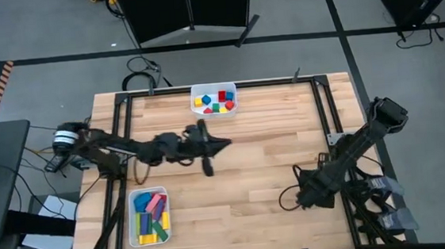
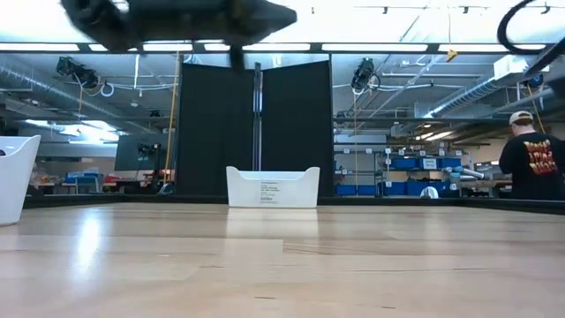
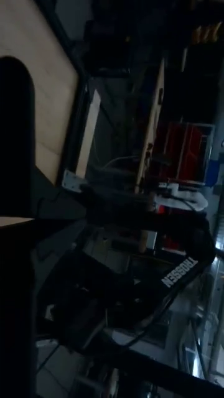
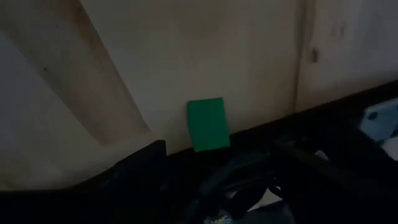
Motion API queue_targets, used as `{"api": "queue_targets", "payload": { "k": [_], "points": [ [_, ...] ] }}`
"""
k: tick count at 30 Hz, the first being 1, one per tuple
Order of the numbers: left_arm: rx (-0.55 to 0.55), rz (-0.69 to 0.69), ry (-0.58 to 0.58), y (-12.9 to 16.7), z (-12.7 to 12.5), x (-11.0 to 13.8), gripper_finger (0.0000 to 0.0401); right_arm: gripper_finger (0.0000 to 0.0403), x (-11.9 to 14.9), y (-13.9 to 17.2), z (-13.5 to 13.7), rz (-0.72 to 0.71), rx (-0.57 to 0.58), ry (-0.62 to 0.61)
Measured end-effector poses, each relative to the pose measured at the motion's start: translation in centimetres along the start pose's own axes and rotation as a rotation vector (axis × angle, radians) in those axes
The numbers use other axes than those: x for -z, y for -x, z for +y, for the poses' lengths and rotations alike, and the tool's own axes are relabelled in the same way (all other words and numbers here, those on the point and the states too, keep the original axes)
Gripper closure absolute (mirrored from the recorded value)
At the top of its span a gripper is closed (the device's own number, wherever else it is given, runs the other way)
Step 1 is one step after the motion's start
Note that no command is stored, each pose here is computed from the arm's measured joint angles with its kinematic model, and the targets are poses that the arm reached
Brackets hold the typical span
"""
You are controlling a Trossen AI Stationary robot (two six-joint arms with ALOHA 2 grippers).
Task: Sort blocks by size
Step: Put the green triangle block into the top white bin
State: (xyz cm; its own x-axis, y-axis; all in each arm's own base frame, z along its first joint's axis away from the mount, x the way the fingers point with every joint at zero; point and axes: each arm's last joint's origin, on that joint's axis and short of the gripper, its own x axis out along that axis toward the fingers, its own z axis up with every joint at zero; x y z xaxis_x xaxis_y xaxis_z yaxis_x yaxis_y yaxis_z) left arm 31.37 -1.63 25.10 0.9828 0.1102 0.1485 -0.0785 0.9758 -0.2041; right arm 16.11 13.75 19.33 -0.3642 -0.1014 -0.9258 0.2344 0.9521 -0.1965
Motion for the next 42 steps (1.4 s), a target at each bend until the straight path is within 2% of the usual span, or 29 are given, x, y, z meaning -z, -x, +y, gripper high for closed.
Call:
{"api": "queue_targets", "payload": {
  "k": [8,14,18,29,36,42],
  "points": [
    [-0.002,-0.122,0.027,6.0,1.3,0.4,0.0396,0.0105,-1.2,-2.6,-1.4,0.108,-0.055,-0.036],
    [0.047,-0.192,0.051,8.2,1.7,1.3,0.0396,0.0100,-1.5,-4.1,-2.2,0.178,-0.065,-0.087],
    [0.052,-0.179,0.052,8.7,1.9,1.7,0.0396,0.0089,-1.9,-5.1,-2.3,0.239,-0.069,-0.127],
    [0.079,-0.202,0.019,8.5,3.2,1.3,0.0395,0.0063,-3.4,-7.5,-1.0,0.313,-0.058,-0.110],
    [0.102,-0.198,0.023,8.4,4.3,1.0,0.0395,0.0087,-3.8,-8.4,-0.6,0.373,-0.069,-0.061],
    [0.124,-0.193,0.039,8.4,4.8,0.9,0.0395,0.0127,-4.2,-8.5,-0.6,0.377,-0.109,-0.048]
  ]
}}
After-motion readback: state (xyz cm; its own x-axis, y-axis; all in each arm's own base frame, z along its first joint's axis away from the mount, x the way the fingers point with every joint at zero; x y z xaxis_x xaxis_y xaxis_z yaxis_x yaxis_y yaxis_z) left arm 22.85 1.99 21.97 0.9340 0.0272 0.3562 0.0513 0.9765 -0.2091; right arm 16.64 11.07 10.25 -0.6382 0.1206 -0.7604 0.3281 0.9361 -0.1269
